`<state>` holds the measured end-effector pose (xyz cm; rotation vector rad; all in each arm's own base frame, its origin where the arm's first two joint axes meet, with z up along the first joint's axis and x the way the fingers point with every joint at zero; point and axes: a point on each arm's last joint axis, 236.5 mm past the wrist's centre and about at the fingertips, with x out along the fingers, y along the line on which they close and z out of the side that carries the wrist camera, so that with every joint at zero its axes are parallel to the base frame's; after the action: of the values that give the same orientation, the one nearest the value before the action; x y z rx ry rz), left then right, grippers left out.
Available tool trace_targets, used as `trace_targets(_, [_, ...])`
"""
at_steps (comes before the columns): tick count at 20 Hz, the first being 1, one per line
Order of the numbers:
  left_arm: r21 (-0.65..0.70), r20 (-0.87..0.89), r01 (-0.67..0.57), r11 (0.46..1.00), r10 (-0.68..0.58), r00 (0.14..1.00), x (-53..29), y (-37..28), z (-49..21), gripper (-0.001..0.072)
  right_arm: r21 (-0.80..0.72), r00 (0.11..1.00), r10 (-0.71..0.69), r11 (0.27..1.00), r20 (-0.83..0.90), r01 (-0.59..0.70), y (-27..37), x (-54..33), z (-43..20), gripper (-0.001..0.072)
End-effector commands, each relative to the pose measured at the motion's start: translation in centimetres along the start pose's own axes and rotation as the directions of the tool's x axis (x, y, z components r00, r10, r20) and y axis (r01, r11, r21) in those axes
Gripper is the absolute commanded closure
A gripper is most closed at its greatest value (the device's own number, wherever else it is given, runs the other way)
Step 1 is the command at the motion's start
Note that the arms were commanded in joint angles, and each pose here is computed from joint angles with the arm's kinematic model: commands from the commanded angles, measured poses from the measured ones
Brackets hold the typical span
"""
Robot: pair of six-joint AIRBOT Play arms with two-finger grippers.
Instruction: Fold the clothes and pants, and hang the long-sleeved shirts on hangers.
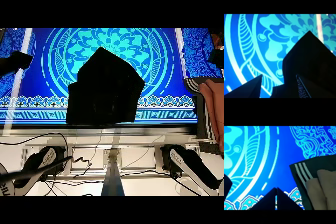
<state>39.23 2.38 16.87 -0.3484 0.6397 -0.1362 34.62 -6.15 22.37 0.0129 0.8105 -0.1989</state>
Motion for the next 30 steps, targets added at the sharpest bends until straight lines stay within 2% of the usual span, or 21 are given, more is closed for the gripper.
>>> trace_targets(1, [-0.017, -0.016, 0.006, 1.000, -0.006, 1.000, 0.0, -0.1, -0.4, 0.0203, 0.000, 1.000, 0.001, 1.000, 0.000, -0.001, 0.0, 0.0, 0.0, 0.0679])
trace_targets(7, [-0.040, -0.090, 0.018, 0.999, -0.022, 0.996, -0.1, -0.5, -2.2, 0.0213, -0.001, 1.000, 0.001, 1.000, 0.000, -0.001, 0.0, 0.0, 0.0, 0.0679])
trace_targets(8, [-0.015, -0.110, -0.011, 1.000, 0.009, 0.994, -0.1, 0.3, -2.6, 0.0250, 0.000, 1.000, 0.001, 1.000, 0.000, -0.001, 0.0, 0.0, 0.0, 0.0679])
trace_targets(9, [0.044, -0.141, -0.088, 0.995, 0.094, 0.986, -0.2, 2.3, -3.4, 0.0443, 0.000, 1.000, 0.001, 1.000, 0.000, -0.001, 0.0, 0.0, 0.0, 0.0679])
trace_targets(10, [0.120, -0.178, -0.178, 0.977, 0.198, 0.964, -0.6, 4.9, -4.2, 0.0689, 0.000, 1.000, 0.000, 1.000, -0.001, 0.000, 0.0, 0.0, 0.0, 0.0679])
trace_targets(12, [0.210, -0.283, -0.325, 0.922, 0.375, 0.882, -1.7, 9.6, -6.9, 0.0683, -0.001, 1.000, 0.000, 1.000, -0.001, 0.000, 0.0, 0.0, 0.0, 0.0679])
trace_targets(13, [0.209, -0.346, -0.349, 0.914, 0.402, 0.848, -1.9, 10.6, -8.7, 0.0683, 0.000, 1.000, 0.000, 1.000, -0.001, 0.000, 0.0, 0.0, 0.0, 0.0679])
trace_targets(15, [0.171, -0.427, -0.308, 0.936, 0.352, 0.833, -1.0, 10.1, -12.1, 0.0683, 0.000, 1.000, 0.000, 1.000, -0.001, 0.000, 0.0, 0.0, 0.0, 0.0679])
trace_targets(18, [0.104, -0.557, -0.169, 0.980, 0.198, 0.807, 0.6, 7.8, -18.7, 0.0683, 0.000, 1.000, 0.001, 1.000, 0.000, -0.001, 0.0, 0.0, 0.0, 0.0679])
trace_targets(21, [0.008, -0.616, -0.026, 1.000, 0.026, 0.787, 1.4, 4.6, -23.3, 0.0682, 0.000, 1.000, 0.018, 1.000, 0.021, -0.018, 0.4, 0.1, 0.5, 0.0679])
trace_targets(22, [-0.005, -0.636, -0.002, 1.000, -0.002, 0.771, 1.2, 4.1, -24.4, 0.0644, -0.030, 1.000, 0.012, 0.999, -0.009, -0.012, 0.3, 0.3, -0.1, 0.0680])
trace_targets(24, [0.006, -0.662, 0.030, 1.000, -0.018, 0.749, 0.9, 3.9, -25.7, 0.0309, -0.182, 0.979, -0.001, 0.983, -0.201, -0.037, 0.2, 1.5, -4.5, 0.0681])
trace_targets(26, [0.005, -0.657, 0.045, 0.999, -0.031, 0.753, 1.2, 3.3, -25.5, 0.0285, -0.175, 0.918, 0.048, 0.976, -0.393, -0.126, 1.7, 3.8, -10.5, 0.0682])
trace_targets(27, [0.015, -0.661, 0.057, 0.998, -0.033, 0.750, 1.2, 2.9, -25.7, 0.0285, -0.154, 0.862, 0.116, 0.964, -0.493, -0.218, 3.5, 4.8, -14.2, 0.0682])
trace_targets(28, [0.025, -0.667, 0.072, 0.997, -0.037, 0.744, 1.3, 2.5, -25.8, 0.0285, -0.110, 0.780, 0.211, 0.935, -0.589, -0.336, 6.0, 5.4, -18.5, 0.0682])
trace_targets(30, [0.073, -0.681, 0.129, 0.989, -0.045, 0.731, 1.4, 1.4, -26.3, 0.0285, 0.082, 0.564, 0.432, 0.838, -0.703, -0.539, 11.6, 4.9, -26.0, 0.0680])
